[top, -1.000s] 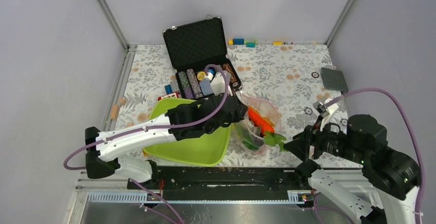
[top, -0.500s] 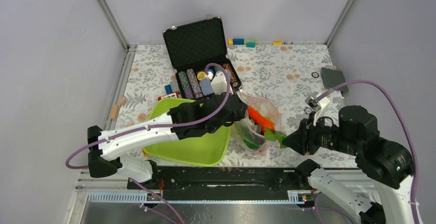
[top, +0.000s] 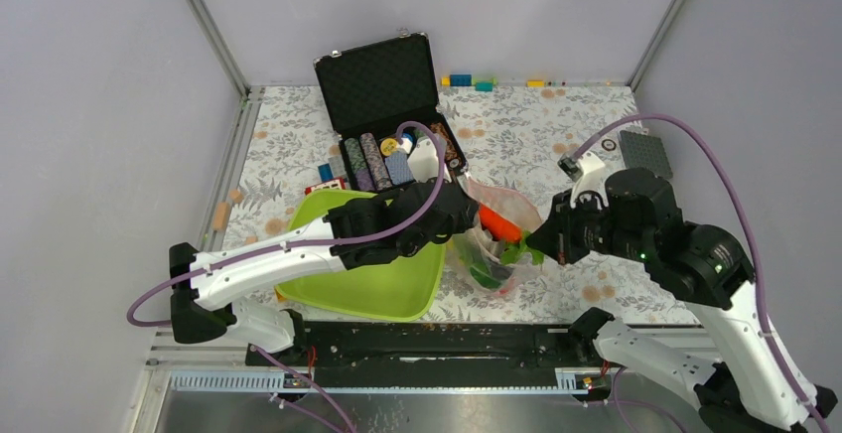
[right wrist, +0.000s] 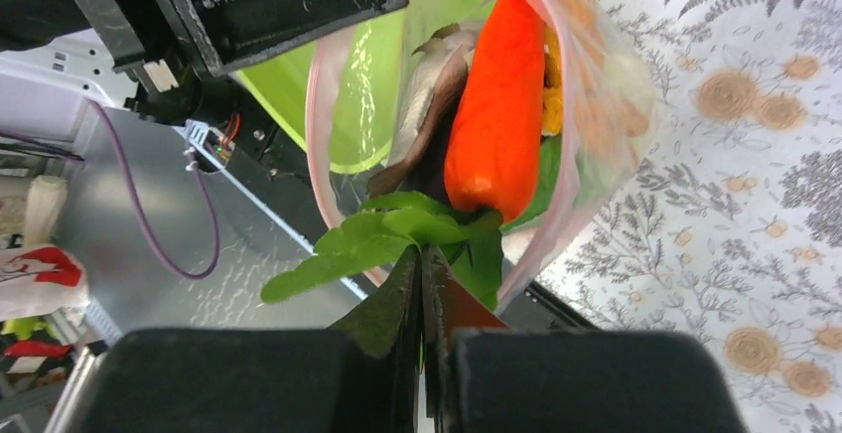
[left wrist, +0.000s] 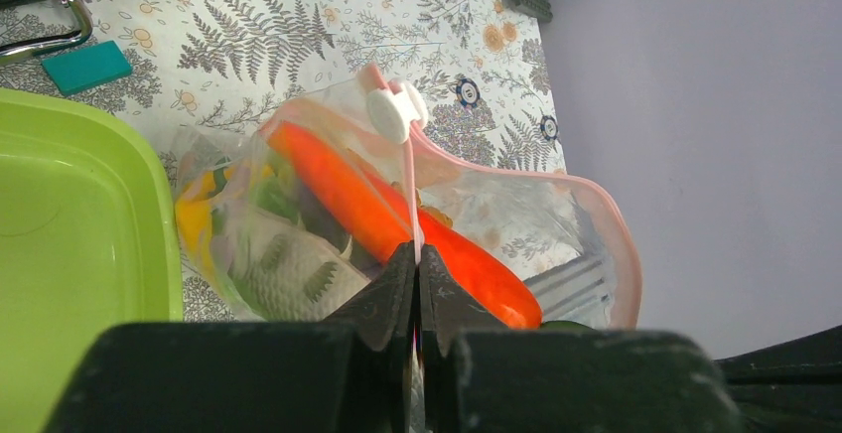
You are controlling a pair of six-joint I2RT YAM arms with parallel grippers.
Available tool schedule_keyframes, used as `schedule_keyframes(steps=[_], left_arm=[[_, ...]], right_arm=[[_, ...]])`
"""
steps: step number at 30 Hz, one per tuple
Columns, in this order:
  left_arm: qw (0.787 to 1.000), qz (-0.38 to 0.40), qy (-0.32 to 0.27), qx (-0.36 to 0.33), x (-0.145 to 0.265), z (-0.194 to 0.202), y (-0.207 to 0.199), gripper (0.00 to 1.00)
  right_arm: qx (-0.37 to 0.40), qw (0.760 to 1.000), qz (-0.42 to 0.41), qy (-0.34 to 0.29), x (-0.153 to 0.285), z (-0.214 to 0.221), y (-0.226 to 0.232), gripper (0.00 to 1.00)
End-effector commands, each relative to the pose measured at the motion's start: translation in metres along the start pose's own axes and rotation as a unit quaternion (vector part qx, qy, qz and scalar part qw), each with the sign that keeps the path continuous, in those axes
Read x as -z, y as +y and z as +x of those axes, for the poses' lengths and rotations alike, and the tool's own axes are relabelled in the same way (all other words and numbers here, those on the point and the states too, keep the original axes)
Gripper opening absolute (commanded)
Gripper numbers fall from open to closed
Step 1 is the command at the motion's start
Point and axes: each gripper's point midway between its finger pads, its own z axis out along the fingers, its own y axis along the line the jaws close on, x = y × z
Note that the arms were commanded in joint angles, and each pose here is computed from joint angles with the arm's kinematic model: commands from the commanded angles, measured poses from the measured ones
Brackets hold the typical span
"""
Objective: Place the food in the zip-top bag and seal the zipper
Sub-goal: Adjust the fake vegetable in the zipper food storage bag.
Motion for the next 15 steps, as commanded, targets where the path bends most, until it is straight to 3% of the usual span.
schedule_keyframes(steps=[1,8,15], left_arm=[[0.998,0.051,-0.017,0.031,0.009,-0.018,-0.031,0.0],[0.997,0.057,-0.026,0.039,0.017,-0.024,-0.029,0.0],[0.996,0.07,-0.03,0.047,0.021,-0.027,-0.031,0.0]], right_arm=[[0.028,0.995,0.06,-0.07,-0.01,-0.041,-0.006,0.0],[0.06,0.973,0.221,-0.019,-0.046,-0.026,-0.055,0.0],[0.078,0.942,0.324,0.029,-0.061,0.009,-0.095,0.0]])
